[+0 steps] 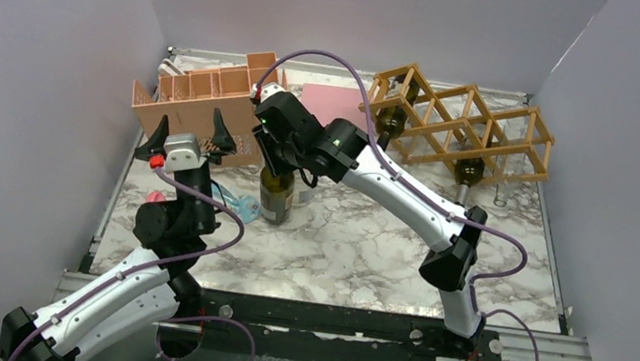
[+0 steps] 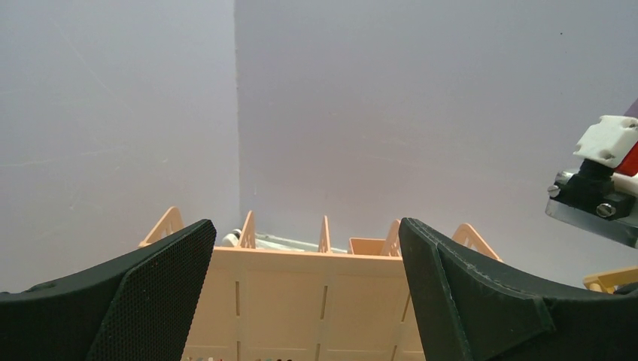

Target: Take the wine bottle off the wine rack

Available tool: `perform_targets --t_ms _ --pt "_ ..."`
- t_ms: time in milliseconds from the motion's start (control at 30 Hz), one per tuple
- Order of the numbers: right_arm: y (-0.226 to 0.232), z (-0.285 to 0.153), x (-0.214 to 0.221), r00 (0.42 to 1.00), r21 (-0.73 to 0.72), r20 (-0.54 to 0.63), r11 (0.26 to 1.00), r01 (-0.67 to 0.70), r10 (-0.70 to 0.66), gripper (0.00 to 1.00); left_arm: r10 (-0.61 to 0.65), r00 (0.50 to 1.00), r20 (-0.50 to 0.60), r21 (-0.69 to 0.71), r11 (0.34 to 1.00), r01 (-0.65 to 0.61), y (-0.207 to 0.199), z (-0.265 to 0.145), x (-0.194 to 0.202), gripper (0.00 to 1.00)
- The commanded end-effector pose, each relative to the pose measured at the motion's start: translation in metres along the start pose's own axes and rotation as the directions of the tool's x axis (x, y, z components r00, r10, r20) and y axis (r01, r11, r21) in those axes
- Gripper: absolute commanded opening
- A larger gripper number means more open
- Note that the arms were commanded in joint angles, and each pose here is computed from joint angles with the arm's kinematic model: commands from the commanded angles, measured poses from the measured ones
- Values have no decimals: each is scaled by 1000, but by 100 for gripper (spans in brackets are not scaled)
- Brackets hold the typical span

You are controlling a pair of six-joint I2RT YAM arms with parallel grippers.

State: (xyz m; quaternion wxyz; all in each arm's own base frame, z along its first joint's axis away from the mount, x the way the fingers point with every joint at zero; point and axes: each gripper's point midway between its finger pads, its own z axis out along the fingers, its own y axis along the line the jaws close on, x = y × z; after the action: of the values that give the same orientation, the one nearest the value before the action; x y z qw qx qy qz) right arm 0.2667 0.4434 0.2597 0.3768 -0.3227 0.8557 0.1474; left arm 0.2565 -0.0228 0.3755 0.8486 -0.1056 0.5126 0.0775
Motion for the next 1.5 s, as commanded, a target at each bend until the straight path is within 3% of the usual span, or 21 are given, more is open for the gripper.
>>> perform_targets --t_ms 0,233,433,667,833,1067,1300,1367,1467 --pt "-2 -2 -11 999 16 41 1000 -7 6 11 -35 999 15 -28 999 35 7 -1 -4 99" --pt "4 7 -2 1000 -7 18 1000 -8 8 23 -42 999 18 -28 999 42 8 -1 -5 99" --pt "10 8 -2 1000 -35 15 999 -15 16 40 -49 999 21 -29 998 50 8 -1 -6 99" --pt "13 -4 -12 999 -69 43 997 -31 34 68 -70 997 27 -29 997 71 9 -2 -8 99" --pt "11 -21 -18 997 -77 62 996 -43 48 78 -76 997 35 -16 997 76 7 -2 -10 99" --pt "7 -64 -33 987 -119 127 990 -81 96 87 -118 986 117 207 974 92 -27 -3 -41 99" --pt "-14 -114 -25 976 -108 173 987 -118 136 88 -249 956 158 487 861 144 -71 -21 -74 99" --pt "-29 -130 -17 972 -68 185 989 -133 143 88 -293 945 148 601 785 149 -93 -31 -82 99" --pt "-60 -153 0 966 36 207 986 -164 153 89 -350 929 119 782 610 129 -132 -56 -94 99"
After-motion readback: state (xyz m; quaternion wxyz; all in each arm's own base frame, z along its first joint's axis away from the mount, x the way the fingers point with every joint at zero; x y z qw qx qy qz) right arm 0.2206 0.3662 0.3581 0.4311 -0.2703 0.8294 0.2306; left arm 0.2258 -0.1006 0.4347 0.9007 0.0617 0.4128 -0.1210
